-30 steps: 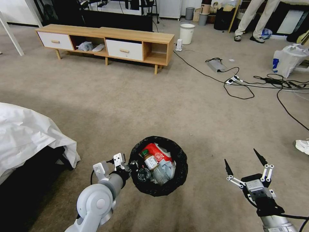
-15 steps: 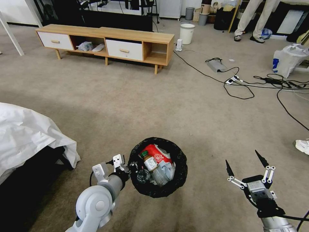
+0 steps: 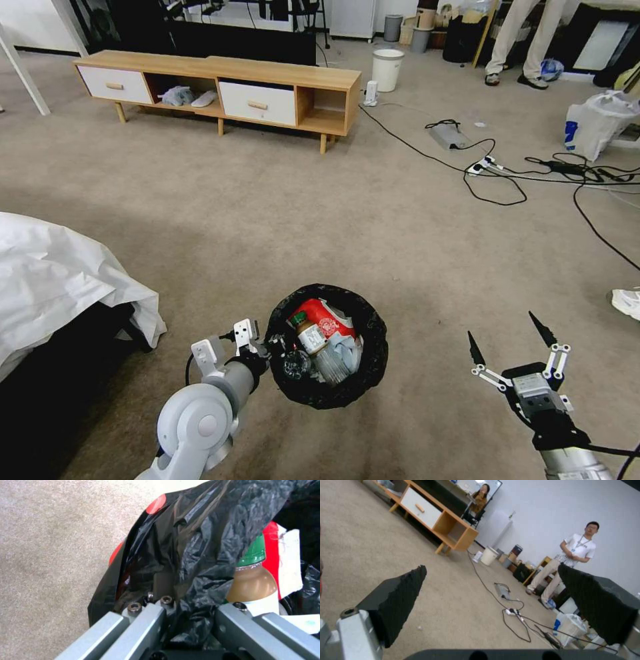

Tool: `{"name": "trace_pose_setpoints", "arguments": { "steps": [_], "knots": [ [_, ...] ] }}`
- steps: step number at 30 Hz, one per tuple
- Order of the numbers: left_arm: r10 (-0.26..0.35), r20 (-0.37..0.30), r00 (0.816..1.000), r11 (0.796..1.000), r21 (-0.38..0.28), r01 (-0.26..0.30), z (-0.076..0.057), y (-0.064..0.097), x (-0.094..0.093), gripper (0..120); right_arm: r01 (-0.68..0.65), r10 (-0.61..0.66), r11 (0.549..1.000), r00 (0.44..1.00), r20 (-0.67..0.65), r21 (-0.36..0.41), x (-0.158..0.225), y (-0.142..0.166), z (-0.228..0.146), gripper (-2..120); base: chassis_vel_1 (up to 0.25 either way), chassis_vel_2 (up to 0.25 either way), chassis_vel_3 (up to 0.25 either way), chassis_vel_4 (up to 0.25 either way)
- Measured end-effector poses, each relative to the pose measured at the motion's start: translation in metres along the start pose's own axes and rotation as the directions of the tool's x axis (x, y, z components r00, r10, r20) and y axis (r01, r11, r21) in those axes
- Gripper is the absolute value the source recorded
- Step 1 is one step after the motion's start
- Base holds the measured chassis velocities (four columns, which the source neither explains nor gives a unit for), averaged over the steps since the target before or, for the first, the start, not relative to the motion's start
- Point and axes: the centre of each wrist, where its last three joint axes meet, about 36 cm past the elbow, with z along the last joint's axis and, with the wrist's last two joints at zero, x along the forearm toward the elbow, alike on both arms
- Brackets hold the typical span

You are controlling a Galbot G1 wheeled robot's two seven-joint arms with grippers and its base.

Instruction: Pick up the trash bin and place the garbage on the floor into it.

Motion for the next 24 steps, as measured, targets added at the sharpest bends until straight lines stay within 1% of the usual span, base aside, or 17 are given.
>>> {"name": "trace_pose_setpoints", "arguments": {
  "steps": [7, 18, 24],
  "knots": [
    [-0.006, -0.004, 1.000, 1.000, 0.003, 0.006, 0.0027, -0.0001, -0.0008, 0, 0.006, -0.007, 1.000, 1.000, -0.019, -0.017, 0.0008, 0.0028, 0.0032, 100, 0.000, 0.000, 0.000, 0.000],
    [-0.008, -0.002, 1.000, 1.000, 0.004, 0.008, 0.0022, -0.0003, -0.0012, 0, 0.013, -0.013, 1.000, 1.000, -0.019, -0.024, 0.0004, 0.0057, 0.0053, 100, 0.000, 0.000, 0.000, 0.000],
    [-0.010, -0.003, 1.000, 1.000, 0.005, 0.010, 0.0024, 0.0005, -0.0021, 0, 0.021, -0.021, 1.000, 1.000, -0.022, -0.001, 0.0009, 0.0038, 0.0060, 100, 0.000, 0.000, 0.000, 0.000]
  ]
}}
